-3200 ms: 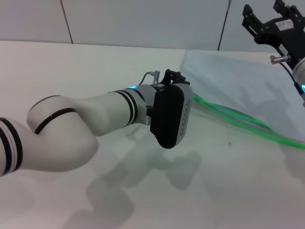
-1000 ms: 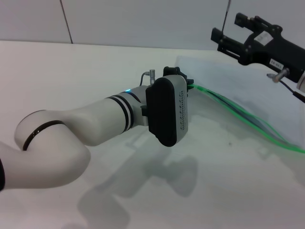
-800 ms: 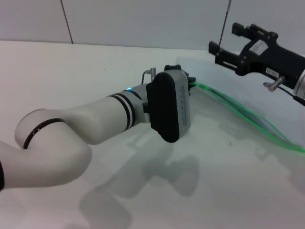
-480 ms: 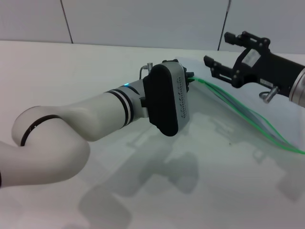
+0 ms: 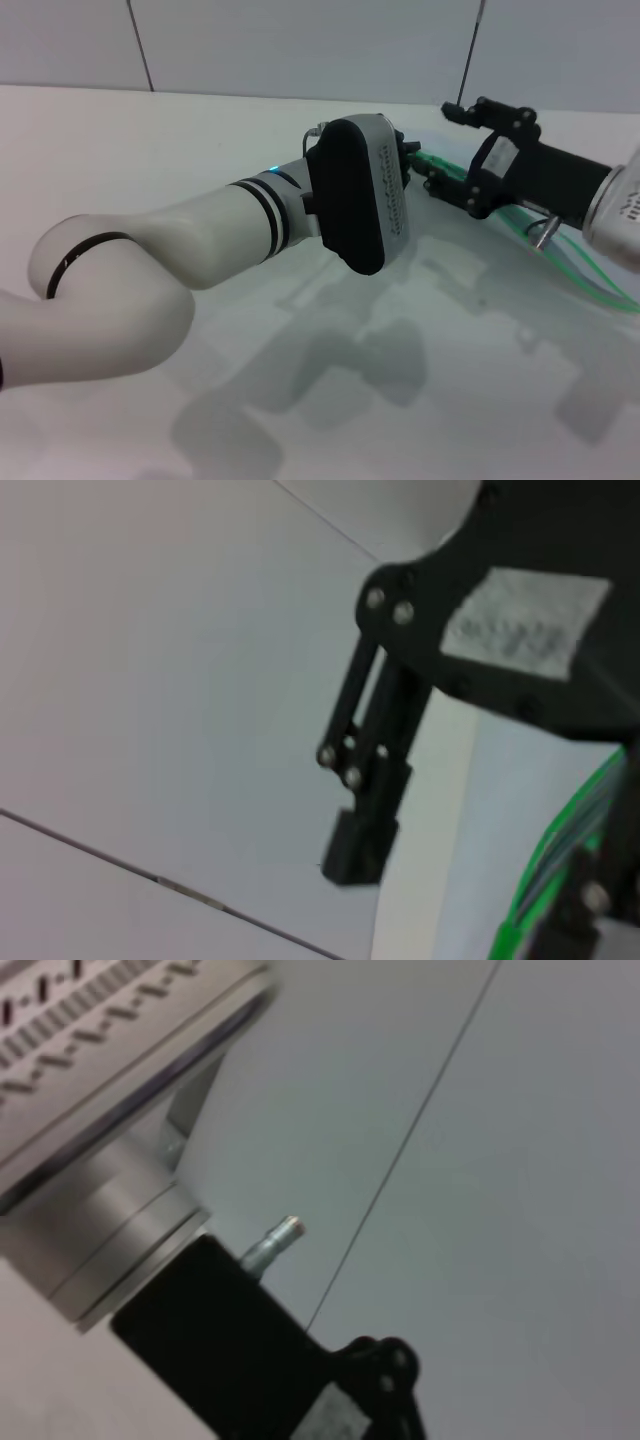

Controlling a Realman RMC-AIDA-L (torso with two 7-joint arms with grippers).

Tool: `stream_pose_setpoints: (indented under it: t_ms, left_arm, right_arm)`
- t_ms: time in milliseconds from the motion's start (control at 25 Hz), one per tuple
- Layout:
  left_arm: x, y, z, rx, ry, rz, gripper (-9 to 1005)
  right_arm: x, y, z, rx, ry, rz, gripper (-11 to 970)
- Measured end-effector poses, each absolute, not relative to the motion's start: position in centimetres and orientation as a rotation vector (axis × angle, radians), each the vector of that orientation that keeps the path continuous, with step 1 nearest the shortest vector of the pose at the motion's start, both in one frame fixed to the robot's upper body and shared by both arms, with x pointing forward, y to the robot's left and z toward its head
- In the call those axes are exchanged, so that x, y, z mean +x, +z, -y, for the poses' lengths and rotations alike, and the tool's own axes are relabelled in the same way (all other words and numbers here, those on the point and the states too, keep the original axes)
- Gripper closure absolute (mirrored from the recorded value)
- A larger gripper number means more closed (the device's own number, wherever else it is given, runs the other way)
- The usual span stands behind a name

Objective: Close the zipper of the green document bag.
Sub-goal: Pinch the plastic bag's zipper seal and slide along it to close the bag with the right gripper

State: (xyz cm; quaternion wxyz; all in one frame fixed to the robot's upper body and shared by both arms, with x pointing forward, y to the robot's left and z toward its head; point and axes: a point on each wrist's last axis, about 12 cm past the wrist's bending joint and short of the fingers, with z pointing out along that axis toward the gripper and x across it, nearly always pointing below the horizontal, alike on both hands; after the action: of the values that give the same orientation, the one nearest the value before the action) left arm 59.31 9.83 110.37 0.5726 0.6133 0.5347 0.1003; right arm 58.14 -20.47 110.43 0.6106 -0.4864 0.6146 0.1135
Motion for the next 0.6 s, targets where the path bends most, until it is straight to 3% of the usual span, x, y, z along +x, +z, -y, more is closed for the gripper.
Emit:
stream_pose_setpoints:
  t_ms: [600]
  left_arm:
    - [59.18, 110.98, -9.36, 1.427, 0.223, -1.236, 970]
  right_arm:
    - [58.29, 109.71, 20.27, -1.144, 0.236, -1.439, 369]
